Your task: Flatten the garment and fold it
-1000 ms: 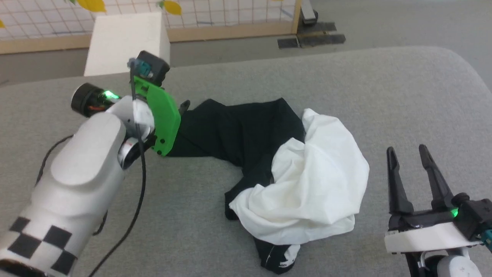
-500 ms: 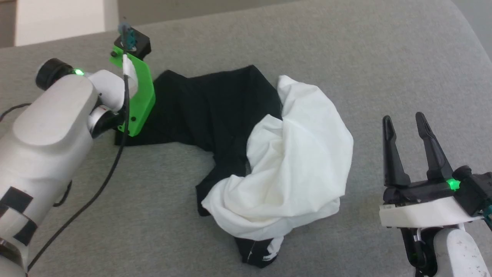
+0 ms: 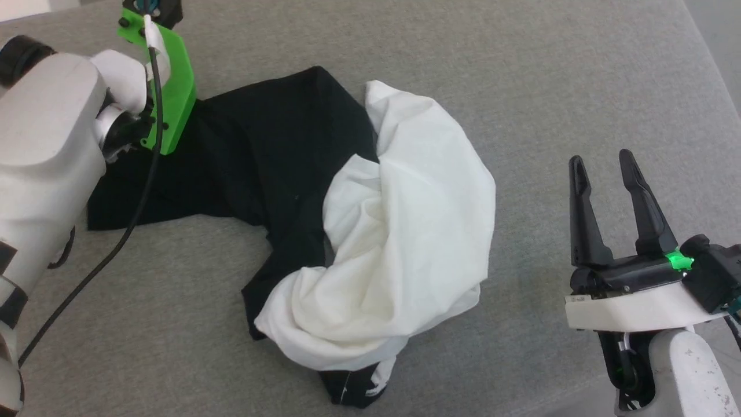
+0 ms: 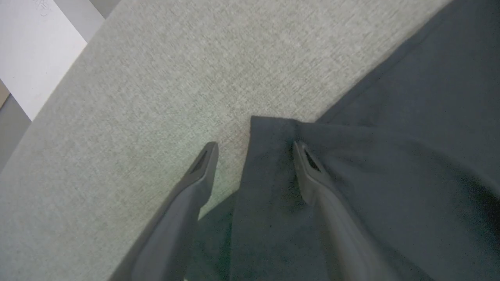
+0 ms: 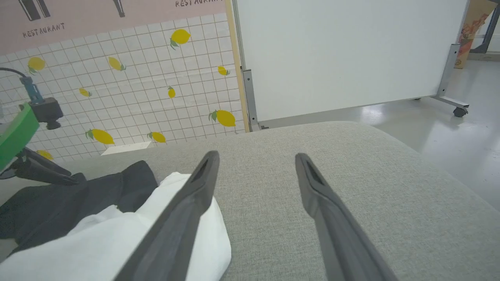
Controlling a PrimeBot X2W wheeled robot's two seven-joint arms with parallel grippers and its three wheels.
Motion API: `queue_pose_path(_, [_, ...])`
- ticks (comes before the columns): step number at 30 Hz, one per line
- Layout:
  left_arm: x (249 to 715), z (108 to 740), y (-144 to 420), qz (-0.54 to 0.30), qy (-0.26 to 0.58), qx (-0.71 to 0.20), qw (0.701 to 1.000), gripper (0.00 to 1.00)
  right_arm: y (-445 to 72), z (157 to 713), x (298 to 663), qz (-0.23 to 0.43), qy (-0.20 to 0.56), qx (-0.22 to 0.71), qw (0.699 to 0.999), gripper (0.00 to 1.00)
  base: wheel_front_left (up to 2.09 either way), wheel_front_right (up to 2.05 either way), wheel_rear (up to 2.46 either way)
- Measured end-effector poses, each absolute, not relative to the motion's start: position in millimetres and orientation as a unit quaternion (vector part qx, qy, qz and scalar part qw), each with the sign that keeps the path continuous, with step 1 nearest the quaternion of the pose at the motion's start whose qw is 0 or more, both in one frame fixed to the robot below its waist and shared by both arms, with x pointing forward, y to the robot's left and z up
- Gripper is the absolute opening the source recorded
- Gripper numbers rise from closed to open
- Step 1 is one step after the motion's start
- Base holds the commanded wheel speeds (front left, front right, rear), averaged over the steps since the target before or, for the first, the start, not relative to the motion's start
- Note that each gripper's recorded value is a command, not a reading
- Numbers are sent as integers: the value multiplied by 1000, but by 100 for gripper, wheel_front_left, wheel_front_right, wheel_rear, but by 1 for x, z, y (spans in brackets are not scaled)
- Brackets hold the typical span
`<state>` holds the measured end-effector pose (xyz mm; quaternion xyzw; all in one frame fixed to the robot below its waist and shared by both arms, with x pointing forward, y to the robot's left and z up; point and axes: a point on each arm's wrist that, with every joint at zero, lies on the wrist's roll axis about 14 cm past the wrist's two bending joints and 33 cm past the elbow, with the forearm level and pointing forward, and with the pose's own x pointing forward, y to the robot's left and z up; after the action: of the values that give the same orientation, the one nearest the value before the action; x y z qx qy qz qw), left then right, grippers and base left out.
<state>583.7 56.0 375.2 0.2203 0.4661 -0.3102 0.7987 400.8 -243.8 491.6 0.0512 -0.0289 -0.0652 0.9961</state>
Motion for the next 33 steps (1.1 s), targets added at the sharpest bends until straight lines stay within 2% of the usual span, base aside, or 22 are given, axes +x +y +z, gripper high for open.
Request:
queue_pose_path(3, [583, 366, 51, -317, 480, 225, 786, 100, -249, 488, 398, -74, -23, 47, 996, 100, 0, 0, 0])
queue_pose_path(4, [583, 363, 50, -320, 482, 224, 784, 95, -251, 487, 397, -78, -20, 45, 996, 100, 0, 0, 0])
queue_pose_path(5, [582, 362, 49, -322, 484, 222, 783, 0, -253, 487, 396, -80, -19, 44, 996, 100, 0, 0, 0])
queue_pose_path(10, [576, 371, 37, -348, 456, 210, 791, 0, -256, 488, 391, -86, -20, 40, 995, 100, 0, 0, 0])
queue_pose_path(18, [581, 448, 22, -387, 299, 158, 858, 0, -249, 490, 382, -75, -19, 31, 997, 100, 0, 0, 0])
queue_pose_path(22, [575, 480, 59, -360, 255, 149, 885, 0, -233, 489, 380, -53, -19, 40, 998, 100, 0, 0, 0])
queue_pose_path(25, [553, 487, 97, -332, 255, 140, 897, 0, -221, 494, 379, -34, -27, 49, 998, 100, 0, 0, 0])
queue_pose_path(29, [503, 459, 175, -253, 320, 121, 905, 0, -203, 502, 378, -6, -40, 60, 997, 100, 0, 0, 0])
queue_pose_path(33, [439, 425, 244, -166, 393, 85, 900, 0, -186, 516, 382, 21, -60, 67, 996, 100, 0, 0, 0])
